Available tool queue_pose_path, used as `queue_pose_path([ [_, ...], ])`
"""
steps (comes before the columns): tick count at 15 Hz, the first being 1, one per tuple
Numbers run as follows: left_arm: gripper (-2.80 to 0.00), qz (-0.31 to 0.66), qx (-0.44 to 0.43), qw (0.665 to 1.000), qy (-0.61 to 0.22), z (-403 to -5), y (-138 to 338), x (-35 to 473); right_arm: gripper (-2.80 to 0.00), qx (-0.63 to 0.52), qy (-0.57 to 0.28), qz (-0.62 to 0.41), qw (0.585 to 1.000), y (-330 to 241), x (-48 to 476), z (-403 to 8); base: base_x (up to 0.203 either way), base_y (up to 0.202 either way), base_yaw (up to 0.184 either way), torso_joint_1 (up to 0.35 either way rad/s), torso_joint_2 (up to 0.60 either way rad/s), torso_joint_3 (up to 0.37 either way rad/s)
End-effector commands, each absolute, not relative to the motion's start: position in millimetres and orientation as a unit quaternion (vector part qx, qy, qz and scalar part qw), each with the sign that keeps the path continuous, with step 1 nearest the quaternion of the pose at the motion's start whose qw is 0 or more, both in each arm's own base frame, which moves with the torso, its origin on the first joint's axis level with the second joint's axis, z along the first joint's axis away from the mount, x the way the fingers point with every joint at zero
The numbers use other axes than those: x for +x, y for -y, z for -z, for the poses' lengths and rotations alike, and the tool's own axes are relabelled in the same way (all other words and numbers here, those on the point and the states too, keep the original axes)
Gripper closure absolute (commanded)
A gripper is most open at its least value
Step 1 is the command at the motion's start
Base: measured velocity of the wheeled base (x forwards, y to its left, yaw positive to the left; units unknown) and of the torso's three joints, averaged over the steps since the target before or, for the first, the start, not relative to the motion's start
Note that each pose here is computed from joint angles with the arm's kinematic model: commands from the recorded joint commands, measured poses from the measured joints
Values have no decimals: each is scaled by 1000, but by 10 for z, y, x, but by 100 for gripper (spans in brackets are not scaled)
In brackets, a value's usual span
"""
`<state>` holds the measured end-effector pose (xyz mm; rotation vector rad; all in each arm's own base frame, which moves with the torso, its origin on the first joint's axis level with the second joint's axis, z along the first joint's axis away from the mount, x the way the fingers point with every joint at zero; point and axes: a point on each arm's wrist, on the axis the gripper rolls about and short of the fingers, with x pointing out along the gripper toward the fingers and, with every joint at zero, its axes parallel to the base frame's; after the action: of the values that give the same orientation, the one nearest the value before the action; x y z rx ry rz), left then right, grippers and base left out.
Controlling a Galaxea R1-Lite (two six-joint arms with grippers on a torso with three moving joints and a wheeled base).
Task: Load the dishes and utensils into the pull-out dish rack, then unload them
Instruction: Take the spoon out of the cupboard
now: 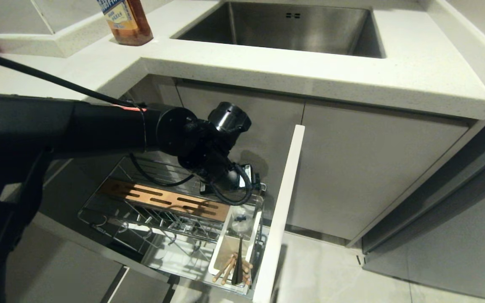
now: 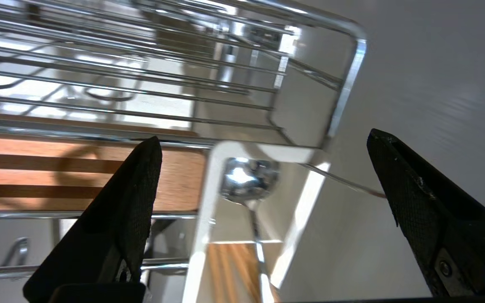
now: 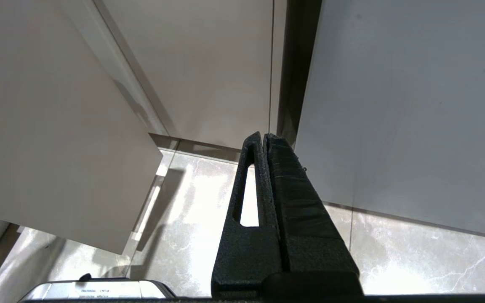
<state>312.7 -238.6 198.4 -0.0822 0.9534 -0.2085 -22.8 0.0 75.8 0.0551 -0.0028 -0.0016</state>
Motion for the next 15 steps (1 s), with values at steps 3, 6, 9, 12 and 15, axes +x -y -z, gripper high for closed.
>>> queue_pose_path([
  [3, -280, 84, -36, 888, -451, -2032, 2378, 3111, 0, 28, 2, 1, 1000, 0, -228, -758, 0, 0, 0, 0, 0, 0],
  [6, -280, 90, -59, 894, -435, -2213, 2333, 3030, 0, 28, 2, 1, 1000, 0, -228, -758, 0, 0, 0, 0, 0, 0],
  [9, -280, 97, -69, 896, -428, -2298, 2335, 2974, 0, 28, 1, 1, 1000, 0, -227, -758, 0, 0, 0, 0, 0, 0],
  [12, -280, 122, -77, 888, -438, -2320, 2391, 2904, 0, 28, 2, 1, 1000, 0, -228, -758, 0, 0, 0, 0, 0, 0],
  [15, -280, 136, -74, 873, -463, -2288, 2435, 2837, 0, 28, 1, 1, 1000, 0, -228, -758, 0, 0, 0, 0, 0, 0],
])
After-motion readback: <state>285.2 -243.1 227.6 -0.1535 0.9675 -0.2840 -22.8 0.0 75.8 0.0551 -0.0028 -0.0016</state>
